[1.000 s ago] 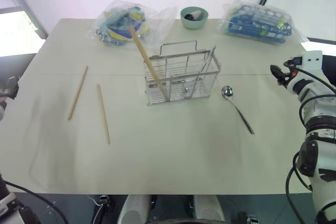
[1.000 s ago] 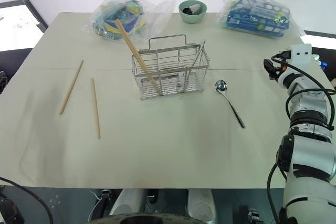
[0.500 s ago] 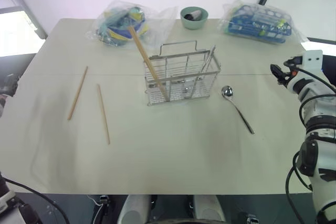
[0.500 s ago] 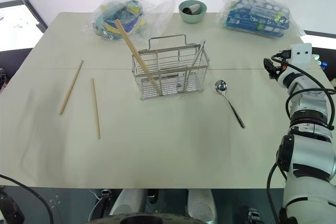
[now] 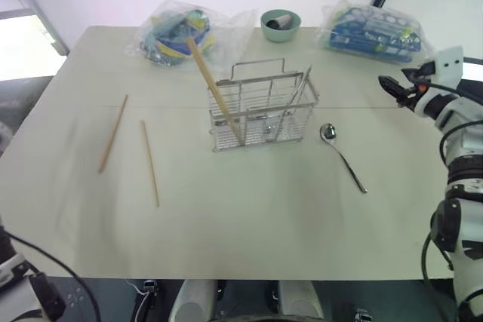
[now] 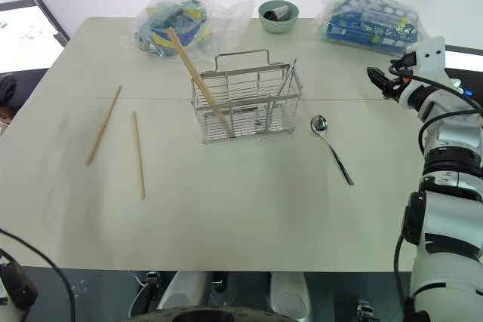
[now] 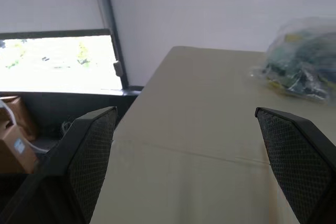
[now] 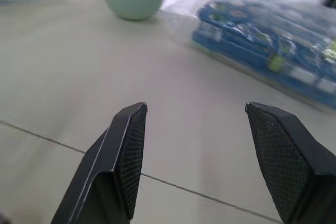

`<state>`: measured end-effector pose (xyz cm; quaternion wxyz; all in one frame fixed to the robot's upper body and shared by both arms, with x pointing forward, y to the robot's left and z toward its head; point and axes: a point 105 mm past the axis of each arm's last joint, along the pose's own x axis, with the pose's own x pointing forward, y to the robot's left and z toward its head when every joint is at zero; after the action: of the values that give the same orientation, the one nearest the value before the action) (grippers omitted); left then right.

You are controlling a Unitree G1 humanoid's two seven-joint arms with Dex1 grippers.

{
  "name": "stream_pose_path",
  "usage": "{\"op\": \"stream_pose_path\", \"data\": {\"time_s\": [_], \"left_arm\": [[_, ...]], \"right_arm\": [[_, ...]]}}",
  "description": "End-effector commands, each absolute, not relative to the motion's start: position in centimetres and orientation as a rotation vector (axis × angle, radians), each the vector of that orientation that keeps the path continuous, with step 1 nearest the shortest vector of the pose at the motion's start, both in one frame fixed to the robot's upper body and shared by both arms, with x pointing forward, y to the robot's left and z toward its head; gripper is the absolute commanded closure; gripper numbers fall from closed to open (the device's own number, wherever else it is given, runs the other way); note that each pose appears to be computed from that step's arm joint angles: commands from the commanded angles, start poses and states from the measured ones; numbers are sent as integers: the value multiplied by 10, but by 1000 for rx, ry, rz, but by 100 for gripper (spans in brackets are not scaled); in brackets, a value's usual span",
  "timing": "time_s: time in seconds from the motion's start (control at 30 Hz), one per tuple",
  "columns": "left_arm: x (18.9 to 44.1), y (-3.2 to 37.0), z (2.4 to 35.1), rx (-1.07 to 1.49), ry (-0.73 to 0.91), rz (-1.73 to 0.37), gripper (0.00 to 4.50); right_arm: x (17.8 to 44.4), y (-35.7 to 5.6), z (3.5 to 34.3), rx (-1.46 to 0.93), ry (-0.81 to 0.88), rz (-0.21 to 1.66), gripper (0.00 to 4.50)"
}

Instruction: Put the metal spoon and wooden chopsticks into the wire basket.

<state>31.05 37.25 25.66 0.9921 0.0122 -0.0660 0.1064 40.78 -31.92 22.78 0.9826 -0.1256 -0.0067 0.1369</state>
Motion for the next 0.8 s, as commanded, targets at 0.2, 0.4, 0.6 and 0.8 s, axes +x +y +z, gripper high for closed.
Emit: {"op": "stream_pose_path", "data": {"time_s": [0.2,0.4,0.6,0.8], "left_arm": [[298,249,311,31,-250,-414,8],[249,176,294,70,-148,-895,8],[238,145,262,157,-6,-1045,8],[238,120,231,252,74,-1131,8]], "right_arm": [[373,-278,231,-335,154,580,143],[347,-259,213,-352,300,693,143],[335,-249,189,-319,402,707,143],[330,-242,156,-276,467,694,143]]}}
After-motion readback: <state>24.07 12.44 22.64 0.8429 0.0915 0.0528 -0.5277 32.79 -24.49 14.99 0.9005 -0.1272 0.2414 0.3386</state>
